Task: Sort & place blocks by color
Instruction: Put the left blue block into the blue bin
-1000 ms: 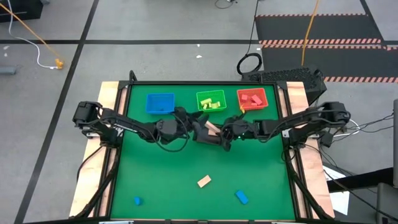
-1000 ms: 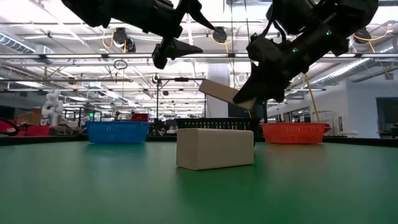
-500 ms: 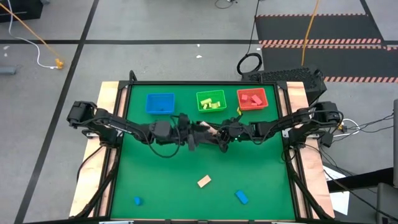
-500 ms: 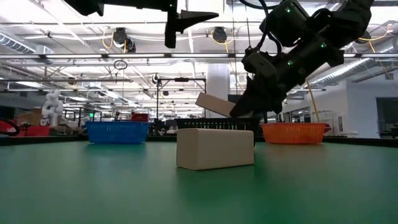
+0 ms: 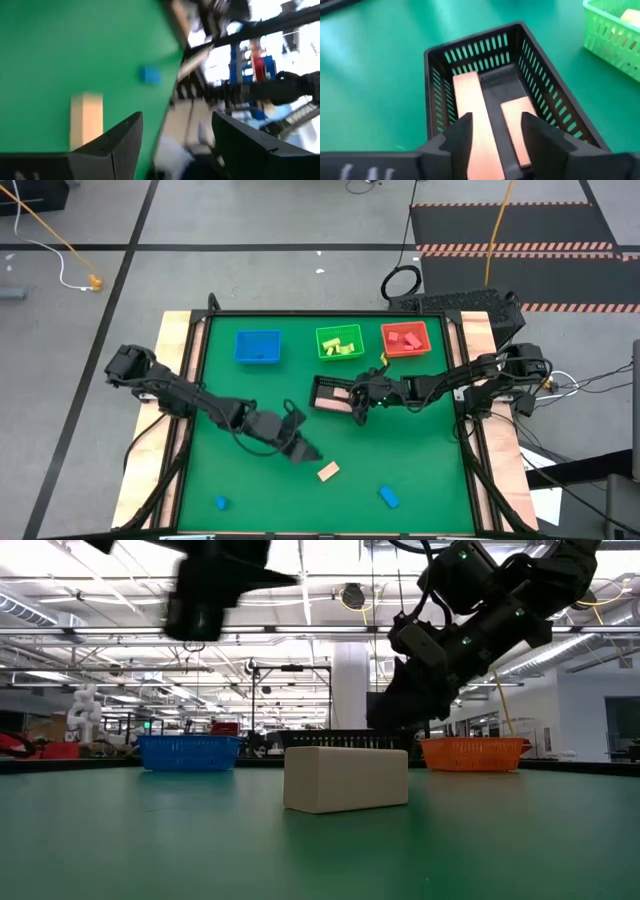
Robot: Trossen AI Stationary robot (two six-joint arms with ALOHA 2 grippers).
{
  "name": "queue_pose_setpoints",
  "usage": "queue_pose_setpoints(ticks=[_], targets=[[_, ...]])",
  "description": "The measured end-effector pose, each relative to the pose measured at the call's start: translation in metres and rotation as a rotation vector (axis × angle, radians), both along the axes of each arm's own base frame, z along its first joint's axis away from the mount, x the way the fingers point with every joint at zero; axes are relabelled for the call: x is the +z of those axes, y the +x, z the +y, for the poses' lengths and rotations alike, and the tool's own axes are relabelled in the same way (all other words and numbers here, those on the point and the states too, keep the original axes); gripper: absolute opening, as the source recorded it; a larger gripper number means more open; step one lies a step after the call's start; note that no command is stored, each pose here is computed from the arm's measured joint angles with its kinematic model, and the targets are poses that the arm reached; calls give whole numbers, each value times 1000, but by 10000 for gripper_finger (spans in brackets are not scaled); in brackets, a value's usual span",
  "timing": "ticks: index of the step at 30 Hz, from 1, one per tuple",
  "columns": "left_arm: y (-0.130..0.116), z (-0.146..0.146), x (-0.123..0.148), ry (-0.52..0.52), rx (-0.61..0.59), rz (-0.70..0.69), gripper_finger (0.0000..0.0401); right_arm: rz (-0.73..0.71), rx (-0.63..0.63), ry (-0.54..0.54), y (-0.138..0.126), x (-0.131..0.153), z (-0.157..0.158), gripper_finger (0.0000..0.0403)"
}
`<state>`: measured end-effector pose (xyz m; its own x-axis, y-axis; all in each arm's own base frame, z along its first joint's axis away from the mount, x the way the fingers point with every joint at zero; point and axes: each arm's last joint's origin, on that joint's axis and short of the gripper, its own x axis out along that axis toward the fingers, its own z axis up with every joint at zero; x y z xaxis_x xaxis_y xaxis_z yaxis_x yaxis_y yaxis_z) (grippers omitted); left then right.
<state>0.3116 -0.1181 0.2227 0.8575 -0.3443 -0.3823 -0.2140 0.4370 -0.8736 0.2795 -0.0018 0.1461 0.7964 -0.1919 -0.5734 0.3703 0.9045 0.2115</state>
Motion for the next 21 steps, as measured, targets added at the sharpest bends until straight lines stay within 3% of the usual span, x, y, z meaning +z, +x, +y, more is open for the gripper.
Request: queue_pose_setpoints(ticks=[8, 13, 21], targets=[[-40, -44, -27, -328, 51, 551, 236, -99, 1, 1, 5, 8, 0, 221], [-66, -67, -35, -444, 123, 821, 236, -139, 3, -1, 7, 12, 0, 230], [-101, -93, -42, -544, 267, 1109, 237, -140, 8, -8, 7, 12, 0, 230]])
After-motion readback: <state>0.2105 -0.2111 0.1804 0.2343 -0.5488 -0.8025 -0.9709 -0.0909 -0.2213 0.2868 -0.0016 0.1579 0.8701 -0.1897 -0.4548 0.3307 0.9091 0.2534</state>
